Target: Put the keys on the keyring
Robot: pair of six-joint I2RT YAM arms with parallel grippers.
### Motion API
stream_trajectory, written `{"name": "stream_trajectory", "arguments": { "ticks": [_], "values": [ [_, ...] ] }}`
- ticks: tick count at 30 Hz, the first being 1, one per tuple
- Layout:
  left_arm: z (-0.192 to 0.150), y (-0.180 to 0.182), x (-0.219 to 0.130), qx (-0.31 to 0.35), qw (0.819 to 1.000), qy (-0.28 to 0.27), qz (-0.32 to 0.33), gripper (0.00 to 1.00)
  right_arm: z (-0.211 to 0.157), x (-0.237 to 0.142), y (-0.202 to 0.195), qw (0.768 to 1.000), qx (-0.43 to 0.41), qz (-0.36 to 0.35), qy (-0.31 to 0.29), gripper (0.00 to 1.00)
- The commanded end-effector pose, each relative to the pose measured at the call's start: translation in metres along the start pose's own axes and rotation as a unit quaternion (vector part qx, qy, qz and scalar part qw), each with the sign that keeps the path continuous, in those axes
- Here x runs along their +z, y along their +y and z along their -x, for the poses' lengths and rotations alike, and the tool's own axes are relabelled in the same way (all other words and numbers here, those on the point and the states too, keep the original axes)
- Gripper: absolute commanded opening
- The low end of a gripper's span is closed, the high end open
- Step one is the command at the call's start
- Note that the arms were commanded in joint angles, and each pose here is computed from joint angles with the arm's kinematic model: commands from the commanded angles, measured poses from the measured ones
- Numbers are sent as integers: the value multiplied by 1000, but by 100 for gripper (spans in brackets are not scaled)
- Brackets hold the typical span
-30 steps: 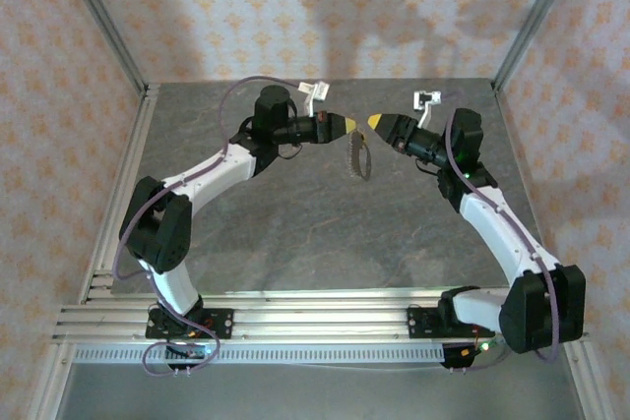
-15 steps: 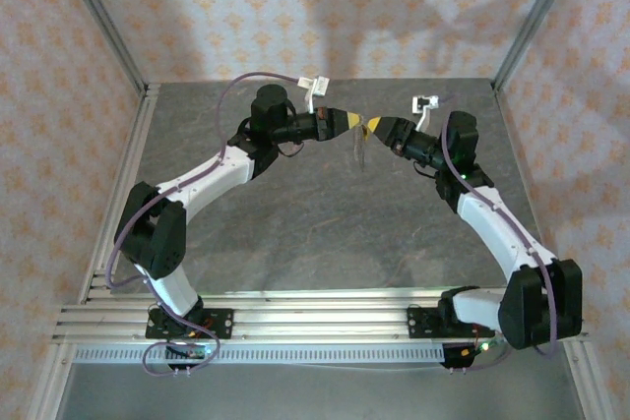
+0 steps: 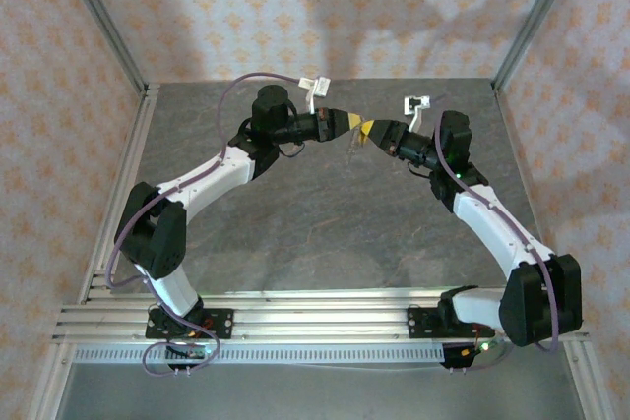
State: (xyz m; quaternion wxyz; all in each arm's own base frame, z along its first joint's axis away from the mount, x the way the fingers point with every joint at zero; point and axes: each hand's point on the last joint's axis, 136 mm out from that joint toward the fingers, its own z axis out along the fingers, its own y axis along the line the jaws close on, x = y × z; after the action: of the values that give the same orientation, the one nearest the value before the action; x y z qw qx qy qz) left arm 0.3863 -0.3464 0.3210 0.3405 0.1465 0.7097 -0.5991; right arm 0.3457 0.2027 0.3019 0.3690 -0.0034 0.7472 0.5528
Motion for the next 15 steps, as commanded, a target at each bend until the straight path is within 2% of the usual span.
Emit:
{"name": "stream_trajectory", "arguments": {
  "ticks": [1, 5, 15],
  "values": [
    [16, -34, -7, 39, 999, -22, -28, 0, 10, -1, 20, 999, -35, 22, -12, 16],
    [17, -32, -8, 39, 999, -28, -23, 0, 6, -3, 17, 999, -36, 18, -9, 0],
    [24, -34, -13, 39, 997, -59, -14, 0, -12, 0, 18, 999, -35, 18, 4, 0]
  ]
}}
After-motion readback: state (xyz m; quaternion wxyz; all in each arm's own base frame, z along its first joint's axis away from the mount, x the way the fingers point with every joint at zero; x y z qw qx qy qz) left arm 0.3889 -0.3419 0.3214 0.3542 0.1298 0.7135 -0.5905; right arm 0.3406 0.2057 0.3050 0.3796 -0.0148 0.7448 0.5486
